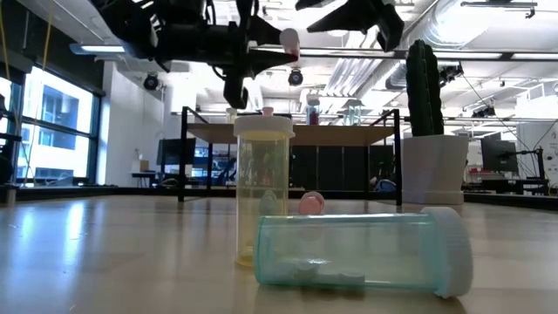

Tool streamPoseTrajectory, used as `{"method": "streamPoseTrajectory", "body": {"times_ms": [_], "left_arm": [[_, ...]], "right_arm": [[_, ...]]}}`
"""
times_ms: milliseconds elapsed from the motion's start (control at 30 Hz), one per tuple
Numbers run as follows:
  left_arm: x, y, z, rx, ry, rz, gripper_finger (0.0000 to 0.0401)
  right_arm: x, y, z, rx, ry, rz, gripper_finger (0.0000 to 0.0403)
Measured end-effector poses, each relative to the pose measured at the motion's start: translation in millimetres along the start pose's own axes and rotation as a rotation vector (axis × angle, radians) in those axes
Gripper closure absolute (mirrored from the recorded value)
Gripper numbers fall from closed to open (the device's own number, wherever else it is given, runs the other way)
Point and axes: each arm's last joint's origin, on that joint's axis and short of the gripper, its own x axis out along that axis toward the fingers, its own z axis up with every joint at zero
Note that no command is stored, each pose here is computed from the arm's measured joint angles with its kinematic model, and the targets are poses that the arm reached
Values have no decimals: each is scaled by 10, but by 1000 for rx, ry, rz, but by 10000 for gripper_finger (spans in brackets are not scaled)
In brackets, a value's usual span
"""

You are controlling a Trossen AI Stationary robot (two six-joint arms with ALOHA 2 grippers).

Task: Pick and place medicine bottles onto shelf by color
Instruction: Put the left pink pill bottle on the shelf aligned with the other pink pill bottle

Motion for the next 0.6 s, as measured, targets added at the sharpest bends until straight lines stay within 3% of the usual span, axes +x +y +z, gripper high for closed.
{"method": "streamPoseTrajectory", "body": {"times_ms": [600], "left_arm": [[54,-72,-136,-57,44,-19,309]], "right_arm": [[163,55,49,-67,-1,-9,236]]}}
